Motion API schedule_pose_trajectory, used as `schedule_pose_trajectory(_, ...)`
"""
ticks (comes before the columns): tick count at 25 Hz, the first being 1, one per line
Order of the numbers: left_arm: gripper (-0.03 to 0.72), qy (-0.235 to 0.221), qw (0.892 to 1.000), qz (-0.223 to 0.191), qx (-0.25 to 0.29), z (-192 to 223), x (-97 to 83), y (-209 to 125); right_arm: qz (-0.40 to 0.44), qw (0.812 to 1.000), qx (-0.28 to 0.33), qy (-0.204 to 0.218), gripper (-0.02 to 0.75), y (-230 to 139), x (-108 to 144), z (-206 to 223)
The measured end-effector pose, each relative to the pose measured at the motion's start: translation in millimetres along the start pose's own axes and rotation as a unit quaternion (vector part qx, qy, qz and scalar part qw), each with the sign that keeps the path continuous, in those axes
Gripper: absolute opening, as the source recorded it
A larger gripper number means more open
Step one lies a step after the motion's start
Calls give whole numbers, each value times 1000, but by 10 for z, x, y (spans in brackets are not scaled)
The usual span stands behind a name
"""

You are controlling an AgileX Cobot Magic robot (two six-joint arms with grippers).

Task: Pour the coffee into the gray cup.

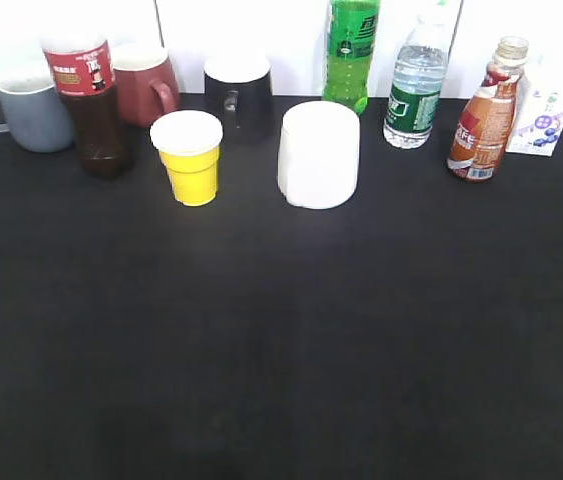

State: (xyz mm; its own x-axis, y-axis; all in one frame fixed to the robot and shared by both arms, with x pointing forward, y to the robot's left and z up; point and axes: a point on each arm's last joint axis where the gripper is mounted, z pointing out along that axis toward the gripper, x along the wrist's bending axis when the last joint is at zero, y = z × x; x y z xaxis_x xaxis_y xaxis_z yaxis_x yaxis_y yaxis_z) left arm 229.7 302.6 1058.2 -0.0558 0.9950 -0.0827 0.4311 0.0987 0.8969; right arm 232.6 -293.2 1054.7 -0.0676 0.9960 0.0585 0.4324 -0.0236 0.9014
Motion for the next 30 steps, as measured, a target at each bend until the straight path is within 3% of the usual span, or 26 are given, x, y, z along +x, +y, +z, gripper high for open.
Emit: schedule_pose_trajectory(30, 239, -1, 1000, 0, 0, 0, -1, 0, 0, 1000, -1, 0, 590, 1, 0, 0)
